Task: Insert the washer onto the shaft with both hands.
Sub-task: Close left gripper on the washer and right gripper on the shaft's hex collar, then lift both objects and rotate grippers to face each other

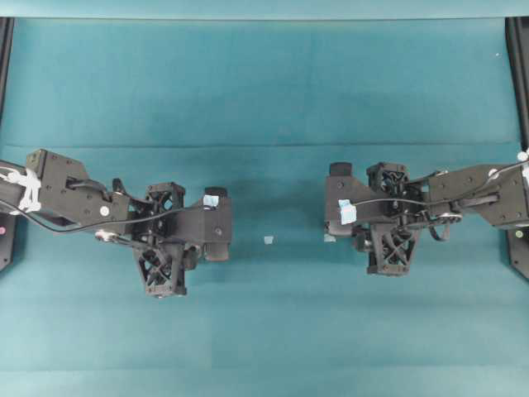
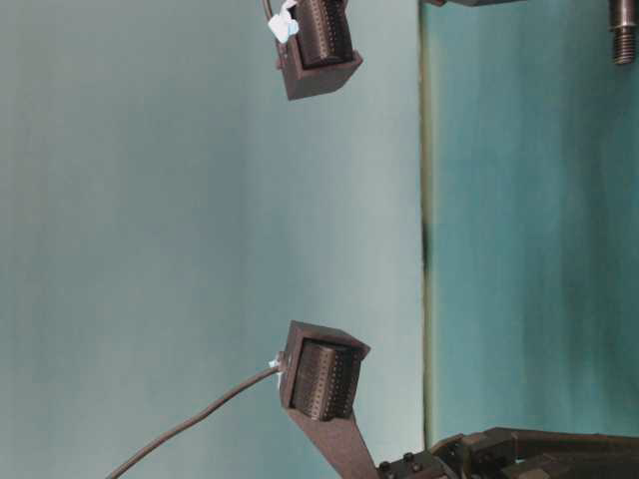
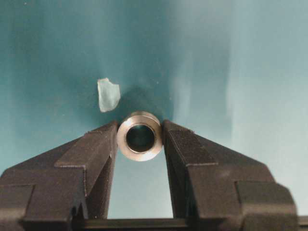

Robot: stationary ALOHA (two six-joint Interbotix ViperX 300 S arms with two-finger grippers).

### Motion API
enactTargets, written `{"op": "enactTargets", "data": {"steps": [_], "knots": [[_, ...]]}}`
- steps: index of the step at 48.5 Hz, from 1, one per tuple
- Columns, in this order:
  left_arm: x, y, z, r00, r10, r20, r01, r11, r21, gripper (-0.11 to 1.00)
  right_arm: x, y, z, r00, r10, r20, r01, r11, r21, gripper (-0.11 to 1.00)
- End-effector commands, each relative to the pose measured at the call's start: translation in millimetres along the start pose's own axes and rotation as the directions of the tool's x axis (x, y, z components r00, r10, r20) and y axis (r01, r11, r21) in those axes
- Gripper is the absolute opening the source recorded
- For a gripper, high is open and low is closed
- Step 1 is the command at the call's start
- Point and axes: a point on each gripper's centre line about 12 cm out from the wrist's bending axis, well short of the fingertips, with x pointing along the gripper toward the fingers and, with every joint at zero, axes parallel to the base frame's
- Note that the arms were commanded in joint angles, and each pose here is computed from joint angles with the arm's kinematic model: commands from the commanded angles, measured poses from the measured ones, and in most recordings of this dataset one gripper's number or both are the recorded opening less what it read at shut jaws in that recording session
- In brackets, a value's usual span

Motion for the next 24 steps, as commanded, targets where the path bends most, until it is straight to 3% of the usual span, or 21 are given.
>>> {"op": "enactTargets", "data": {"steps": [1,7,24], "knots": [[-4.7,-2.1,5.4,1.0,-0.004,0.024,0.004,1.0,0.003,0.36,-0.5,-8.3,3.1,1.0,-0.013,0.004,0.013,1.0,0.005,0.06],[-5.0,-2.1,5.0,1.0,-0.004,0.024,0.004,1.0,0.001,0.36,-0.7,-9.3,2.5,1.0,-0.015,-0.005,0.015,1.0,-0.006,0.0],[-4.5,-2.0,4.4,1.0,-0.004,0.02,0.004,1.0,0.001,0.36,-0.7,-7.7,2.3,1.0,-0.012,-0.006,0.011,1.0,-0.024,0.0]]}}
